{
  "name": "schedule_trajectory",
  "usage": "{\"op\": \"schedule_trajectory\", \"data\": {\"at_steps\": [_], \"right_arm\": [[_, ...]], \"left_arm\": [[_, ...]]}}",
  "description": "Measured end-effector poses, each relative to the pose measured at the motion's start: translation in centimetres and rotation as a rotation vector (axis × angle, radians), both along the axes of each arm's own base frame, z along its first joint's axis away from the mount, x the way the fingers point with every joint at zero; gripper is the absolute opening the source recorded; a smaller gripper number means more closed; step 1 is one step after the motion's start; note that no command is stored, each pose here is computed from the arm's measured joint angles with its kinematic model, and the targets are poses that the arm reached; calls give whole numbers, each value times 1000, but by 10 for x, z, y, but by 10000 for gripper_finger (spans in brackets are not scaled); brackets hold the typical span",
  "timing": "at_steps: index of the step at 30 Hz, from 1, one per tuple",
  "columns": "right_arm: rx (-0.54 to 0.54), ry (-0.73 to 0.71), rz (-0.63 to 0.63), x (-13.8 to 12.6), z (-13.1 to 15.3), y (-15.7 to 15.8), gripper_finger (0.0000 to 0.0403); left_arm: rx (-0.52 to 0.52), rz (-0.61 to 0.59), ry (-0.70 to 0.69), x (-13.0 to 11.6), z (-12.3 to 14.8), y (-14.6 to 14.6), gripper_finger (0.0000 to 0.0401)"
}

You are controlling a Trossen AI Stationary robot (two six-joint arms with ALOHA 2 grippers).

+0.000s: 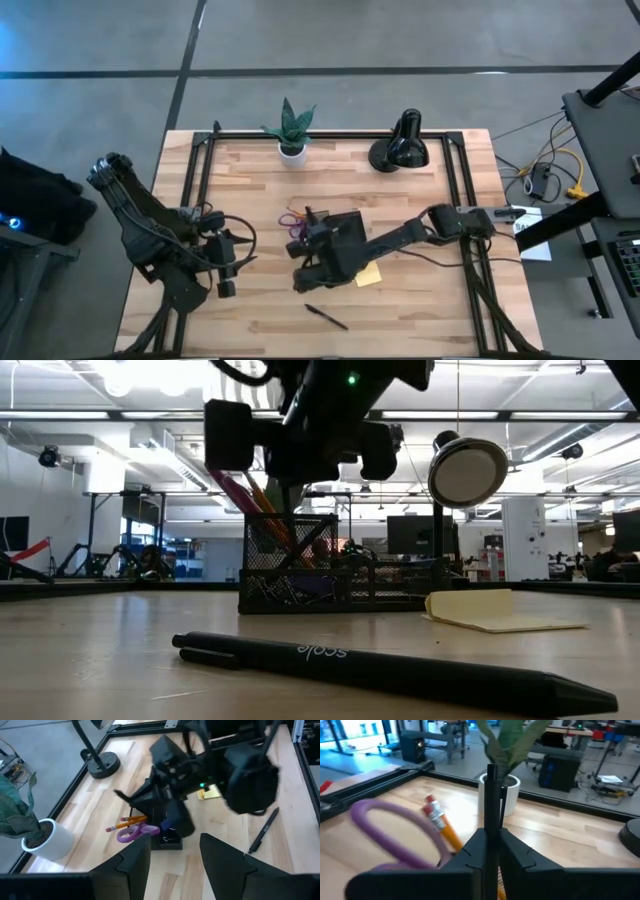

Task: Pick and place office supplies into organizer
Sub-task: Put the right pen into the desk organizer, then put the pen into the desk organizer

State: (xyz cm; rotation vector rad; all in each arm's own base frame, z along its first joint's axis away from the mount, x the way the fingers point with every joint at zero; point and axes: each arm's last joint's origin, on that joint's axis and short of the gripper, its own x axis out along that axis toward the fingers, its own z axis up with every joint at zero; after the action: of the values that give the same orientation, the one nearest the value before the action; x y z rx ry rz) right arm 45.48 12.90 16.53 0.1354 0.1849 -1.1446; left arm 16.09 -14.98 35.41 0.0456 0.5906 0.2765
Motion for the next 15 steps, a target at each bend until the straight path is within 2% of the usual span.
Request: {"op": "schedule_trajectory", "data": {"at_steps": [9,15], "right_arm": [[-12,58,75,-7,1,25,117],[120,164,222,-10,4,48,154]], "left_arm": [[-20,0,-12,1,0,-2,157],[-47,0,-34,3,2,-4,157]]}}
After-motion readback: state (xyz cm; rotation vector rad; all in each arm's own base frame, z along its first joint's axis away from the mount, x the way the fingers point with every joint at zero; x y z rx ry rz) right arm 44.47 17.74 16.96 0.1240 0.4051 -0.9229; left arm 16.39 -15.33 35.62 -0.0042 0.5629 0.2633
